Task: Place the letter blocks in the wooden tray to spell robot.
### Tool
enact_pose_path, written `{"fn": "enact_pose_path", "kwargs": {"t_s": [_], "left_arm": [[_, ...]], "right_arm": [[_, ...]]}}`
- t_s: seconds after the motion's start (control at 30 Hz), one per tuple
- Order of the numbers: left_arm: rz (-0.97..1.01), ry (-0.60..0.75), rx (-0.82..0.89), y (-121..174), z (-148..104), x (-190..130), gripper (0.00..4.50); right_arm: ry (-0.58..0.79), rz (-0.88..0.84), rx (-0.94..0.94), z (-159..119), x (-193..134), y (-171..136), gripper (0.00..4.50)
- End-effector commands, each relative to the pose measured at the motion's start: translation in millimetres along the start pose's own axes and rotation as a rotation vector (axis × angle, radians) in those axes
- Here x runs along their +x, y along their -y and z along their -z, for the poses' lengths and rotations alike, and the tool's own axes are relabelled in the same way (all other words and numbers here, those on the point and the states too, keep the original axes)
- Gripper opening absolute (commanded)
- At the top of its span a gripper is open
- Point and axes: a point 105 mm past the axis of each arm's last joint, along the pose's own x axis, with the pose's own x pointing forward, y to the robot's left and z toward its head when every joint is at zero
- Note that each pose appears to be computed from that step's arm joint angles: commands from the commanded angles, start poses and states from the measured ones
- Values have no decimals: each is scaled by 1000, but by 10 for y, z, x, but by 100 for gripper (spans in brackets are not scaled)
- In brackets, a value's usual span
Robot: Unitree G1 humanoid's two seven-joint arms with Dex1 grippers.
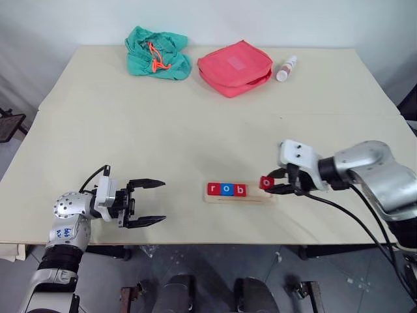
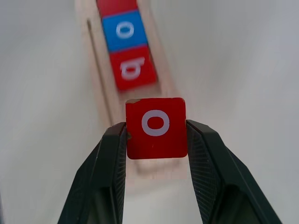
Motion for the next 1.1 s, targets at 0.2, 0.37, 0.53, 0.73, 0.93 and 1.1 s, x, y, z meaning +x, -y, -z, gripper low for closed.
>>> {"fn": "enact_pose_path", "kwargs": {"t_s": [0.2,0.37,0.53,0.73,0.93,1.1], "left_arm": [[106,3,38,79,-60,-17,450],[102,0,39,82,-59,-28,450],[99,2,40,89,-62,-33,450],[96,1,41,91,-65,-34,450],[94,2,43,88,-63,-23,450],[92,2,44,74,-61,-19,450]], "right_arm": [[-16,-24,-68,-103,130,65,145],[-36,-54,-90,-96,187,49,145],[-46,-78,-102,-93,215,17,145],[-48,-89,-107,-96,239,0,145],[-47,-101,-115,-111,257,-23,351],[-42,-91,-117,-142,214,-18,448]]}}
